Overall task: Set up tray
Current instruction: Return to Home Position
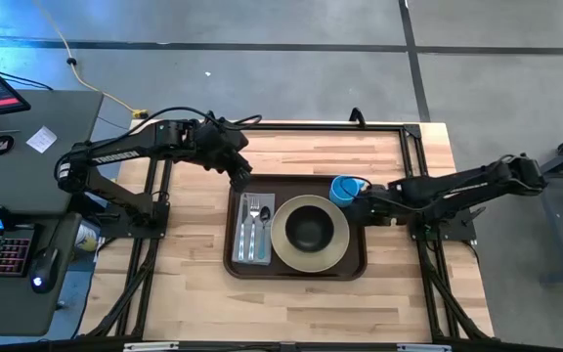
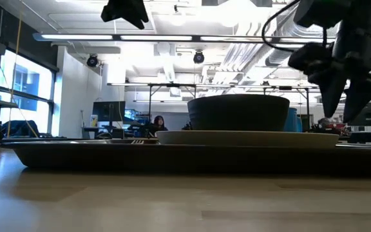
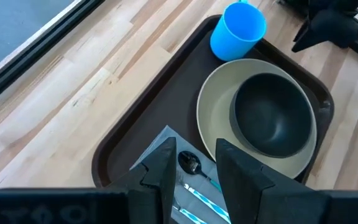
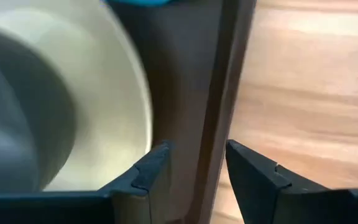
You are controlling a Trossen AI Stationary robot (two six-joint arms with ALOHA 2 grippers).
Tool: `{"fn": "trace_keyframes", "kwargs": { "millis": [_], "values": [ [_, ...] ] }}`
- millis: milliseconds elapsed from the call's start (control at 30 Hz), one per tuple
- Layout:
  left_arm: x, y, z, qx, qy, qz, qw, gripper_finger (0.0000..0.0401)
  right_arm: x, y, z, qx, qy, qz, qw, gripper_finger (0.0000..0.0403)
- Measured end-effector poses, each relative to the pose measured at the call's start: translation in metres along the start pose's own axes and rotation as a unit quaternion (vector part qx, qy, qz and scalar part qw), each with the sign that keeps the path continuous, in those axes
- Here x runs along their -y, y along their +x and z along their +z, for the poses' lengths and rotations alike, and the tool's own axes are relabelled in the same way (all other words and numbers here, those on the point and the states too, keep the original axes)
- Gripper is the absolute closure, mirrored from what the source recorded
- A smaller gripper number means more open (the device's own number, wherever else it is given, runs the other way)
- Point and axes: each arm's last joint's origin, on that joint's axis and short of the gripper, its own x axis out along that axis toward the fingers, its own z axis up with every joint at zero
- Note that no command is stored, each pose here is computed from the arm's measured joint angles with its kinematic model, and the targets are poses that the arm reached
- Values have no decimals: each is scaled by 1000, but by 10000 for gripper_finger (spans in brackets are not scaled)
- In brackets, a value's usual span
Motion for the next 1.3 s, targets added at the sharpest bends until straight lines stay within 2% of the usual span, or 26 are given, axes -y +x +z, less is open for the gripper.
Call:
{"fn": "trace_keyframes", "kwargs": {
  "millis": [233,367,467,600,700,833,933,1067,1300],
  "values": [
    [-4,-19,-3,26,-1,-6,1000,256,6,-22,-13,-18,-38,58,997,249],
    [-8,-33,-5,64,8,-20,998,256,10,-39,-20,-3,-73,121,990,251],
    [-10,-43,-9,112,16,-54,992,264,10,-55,-25,26,-92,198,975,257],
    [-15,-50,-22,167,12,-123,978,287,12,-79,-27,72,-112,305,943,266],
    [-21,-49,-37,198,-8,-161,967,313,19,-93,-25,116,-109,345,925,277],
    [-33,-40,-65,219,-62,-190,955,353,28,-104,-21,167,-99,370,908,303],
    [-43,-28,-87,228,-103,-212,945,378,35,-108,-18,186,-101,373,903,338],
    [-54,-9,-118,227,-151,-240,932,379,43,-107,-16,194,-112,349,910,394],
    [-65,28,-164,209,-232,-300,901,346,42,-105,-15,212,-119,336,910,400]
  ]
}}
